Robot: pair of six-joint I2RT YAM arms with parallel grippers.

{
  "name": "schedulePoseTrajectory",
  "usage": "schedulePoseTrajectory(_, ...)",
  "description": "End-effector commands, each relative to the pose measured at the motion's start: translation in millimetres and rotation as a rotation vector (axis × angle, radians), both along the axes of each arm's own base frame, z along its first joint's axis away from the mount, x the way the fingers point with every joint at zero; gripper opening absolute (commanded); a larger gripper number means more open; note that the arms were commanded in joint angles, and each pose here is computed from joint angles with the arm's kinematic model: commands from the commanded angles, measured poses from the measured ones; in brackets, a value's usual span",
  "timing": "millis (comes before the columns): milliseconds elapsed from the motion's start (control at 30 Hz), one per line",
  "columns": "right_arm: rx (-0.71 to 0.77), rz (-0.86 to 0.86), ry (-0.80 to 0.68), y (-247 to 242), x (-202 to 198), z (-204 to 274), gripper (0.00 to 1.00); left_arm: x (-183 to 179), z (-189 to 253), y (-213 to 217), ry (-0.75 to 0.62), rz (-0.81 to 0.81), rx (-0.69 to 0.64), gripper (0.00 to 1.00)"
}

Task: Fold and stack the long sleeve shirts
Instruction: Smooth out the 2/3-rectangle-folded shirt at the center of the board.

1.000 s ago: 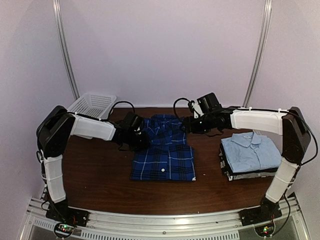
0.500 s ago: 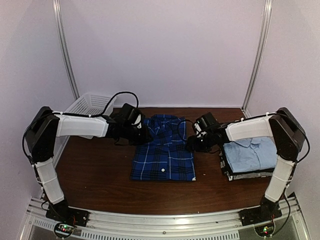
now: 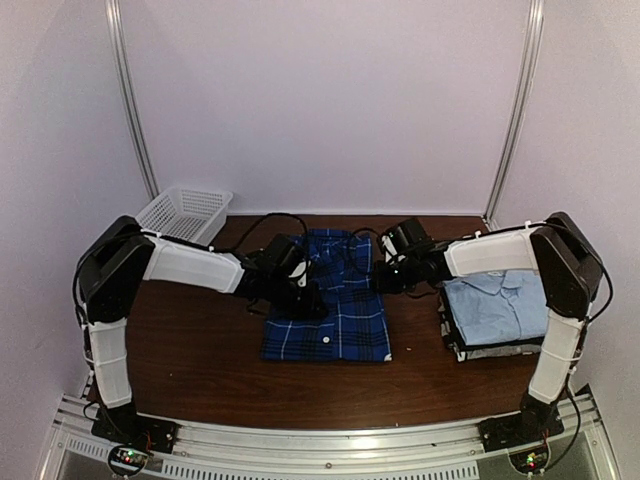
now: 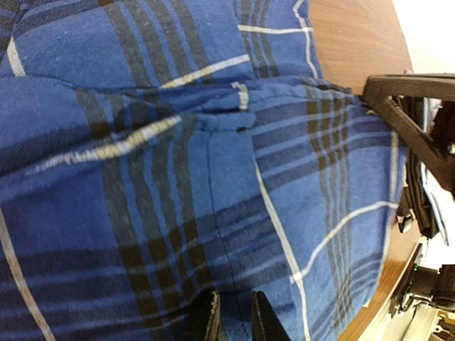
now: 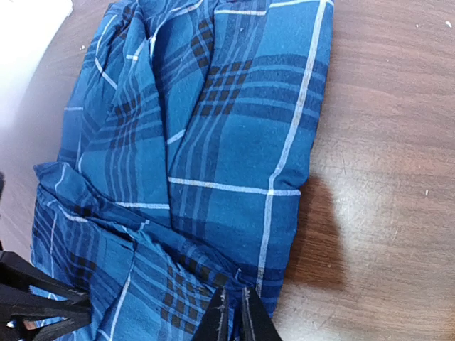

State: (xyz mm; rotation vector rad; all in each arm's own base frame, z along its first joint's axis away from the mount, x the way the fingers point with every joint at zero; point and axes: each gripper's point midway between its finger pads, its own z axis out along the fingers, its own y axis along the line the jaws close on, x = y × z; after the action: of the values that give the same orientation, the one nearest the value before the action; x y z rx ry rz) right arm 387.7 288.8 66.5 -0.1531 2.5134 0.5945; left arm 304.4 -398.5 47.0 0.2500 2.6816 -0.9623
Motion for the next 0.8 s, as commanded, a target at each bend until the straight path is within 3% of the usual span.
schedulePoseTrajectory(0, -0.015, -0.017, -0.035, -0.3, 14.9, -1.5, 0.09, 21.8, -11.0, -3.0, -0.006, 0.026, 0.002, 0.18)
schedulePoseTrajectory(133, -0.068, -0.055, -0.025, -12.2, 17.5, -13.4, 0.19, 28.5, -27.7, 6.5, 0.017, 0.045, 0.038, 0.17)
schedulePoseTrajectory(233, -0.129, -0.09, -0.046, -26.4, 17.5, -6.5, 0.41, 30.0, -30.6, 10.8, 0.016, 0.049, 0.051, 0.17)
schedulePoseTrajectory(367, -0.185, -0.131, -0.08, -44.1, 15.8, 13.7, 0.52, 35.0, -26.3, 15.8, 0.01, 0.058, 0.046, 0.18)
schedulePoseTrajectory(533, -0.154, -0.118, -0.104, -38.2, -2.0, 40.3, 0.57, 50.6, 2.6, 25.1, -0.07, 0.082, 0.024, 0.2)
schedulePoseTrajectory(767, -0.08, 0.005, -0.103, 25.0, -40.5, 49.1, 0.61, 81.7, 7.7, 69.4, -0.083, 0.123, 0.002, 0.2)
